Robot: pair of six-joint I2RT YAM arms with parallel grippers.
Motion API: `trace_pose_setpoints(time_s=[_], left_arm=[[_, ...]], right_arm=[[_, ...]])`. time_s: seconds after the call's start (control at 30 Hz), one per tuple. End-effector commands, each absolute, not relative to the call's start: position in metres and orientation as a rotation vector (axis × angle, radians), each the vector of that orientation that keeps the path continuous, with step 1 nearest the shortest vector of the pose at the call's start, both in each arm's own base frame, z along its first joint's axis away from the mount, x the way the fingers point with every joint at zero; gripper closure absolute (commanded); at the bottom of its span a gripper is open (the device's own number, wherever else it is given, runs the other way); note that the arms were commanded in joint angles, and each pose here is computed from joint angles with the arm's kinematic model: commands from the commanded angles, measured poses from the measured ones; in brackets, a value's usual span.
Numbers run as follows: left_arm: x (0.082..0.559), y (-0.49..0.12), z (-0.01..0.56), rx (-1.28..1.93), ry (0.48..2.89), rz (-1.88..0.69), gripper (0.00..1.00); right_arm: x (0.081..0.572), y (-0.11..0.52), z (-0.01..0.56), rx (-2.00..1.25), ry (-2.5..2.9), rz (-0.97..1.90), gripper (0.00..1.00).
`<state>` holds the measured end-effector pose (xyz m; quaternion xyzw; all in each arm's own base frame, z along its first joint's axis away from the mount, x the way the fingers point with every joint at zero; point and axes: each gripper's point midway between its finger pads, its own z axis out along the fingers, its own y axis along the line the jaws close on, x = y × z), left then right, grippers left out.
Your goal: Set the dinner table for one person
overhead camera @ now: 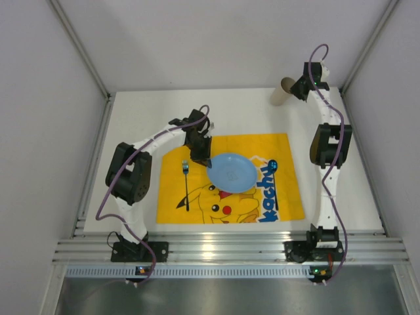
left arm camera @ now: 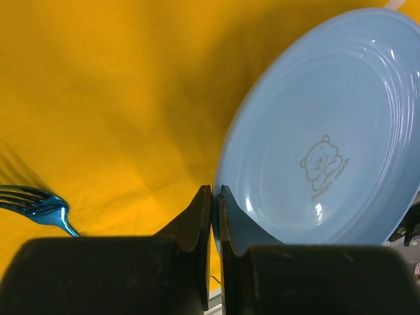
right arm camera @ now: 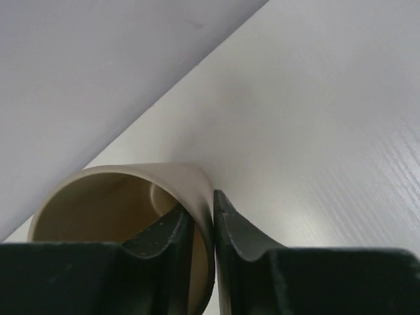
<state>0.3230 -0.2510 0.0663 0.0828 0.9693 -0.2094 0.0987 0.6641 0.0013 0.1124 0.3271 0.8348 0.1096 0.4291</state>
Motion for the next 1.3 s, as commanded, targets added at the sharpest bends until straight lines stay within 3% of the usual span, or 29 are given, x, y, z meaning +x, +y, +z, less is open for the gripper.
trace_pose_setpoints(time_s=[0.0, 0.2, 0.37, 0.43, 0.5, 0.63, 0.93, 1.1, 1.27], left_arm=[[0.324, -0.256, 0.075, 0.276, 2.853, -0.628, 0.93], [0.313, -0.249, 0.072, 0.304, 2.86, -0.597, 1.0], [0.299, -0.24, 0.065, 0.343, 2.877, -0.547, 0.99], [0.293, -0.234, 0.062, 0.351, 2.883, -0.519, 0.86], [0.293, -0.232, 0.063, 0.35, 2.874, -0.502, 0.66], [0.294, -0.228, 0.063, 0.351, 2.857, -0.478, 0.52], [0.305, -0.222, 0.072, 0.36, 2.791, -0.418, 0.5], [0.319, -0.218, 0.082, 0.316, 2.746, -0.373, 0.48], [0.335, -0.207, 0.094, 0.213, 2.699, -0.307, 0.31]], right_arm=[[0.674, 0.003, 0.151, 0.758, 2.007, 0.27, 0.85], [0.669, 0.001, 0.162, 0.724, 2.011, 0.253, 1.0], [0.666, 0.001, 0.18, 0.695, 1.992, 0.253, 1.0], [0.665, 0.001, 0.193, 0.682, 1.973, 0.258, 1.0], [0.661, 0.001, 0.209, 0.67, 1.952, 0.265, 1.0], [0.655, 0.001, 0.243, 0.639, 1.906, 0.271, 1.0], [0.595, 0.038, 0.307, 0.561, 1.942, 0.294, 1.0], [0.536, 0.078, 0.281, 0.528, 2.186, 0.313, 1.0], [0.479, 0.111, 0.239, 0.436, 2.422, 0.233, 1.0]])
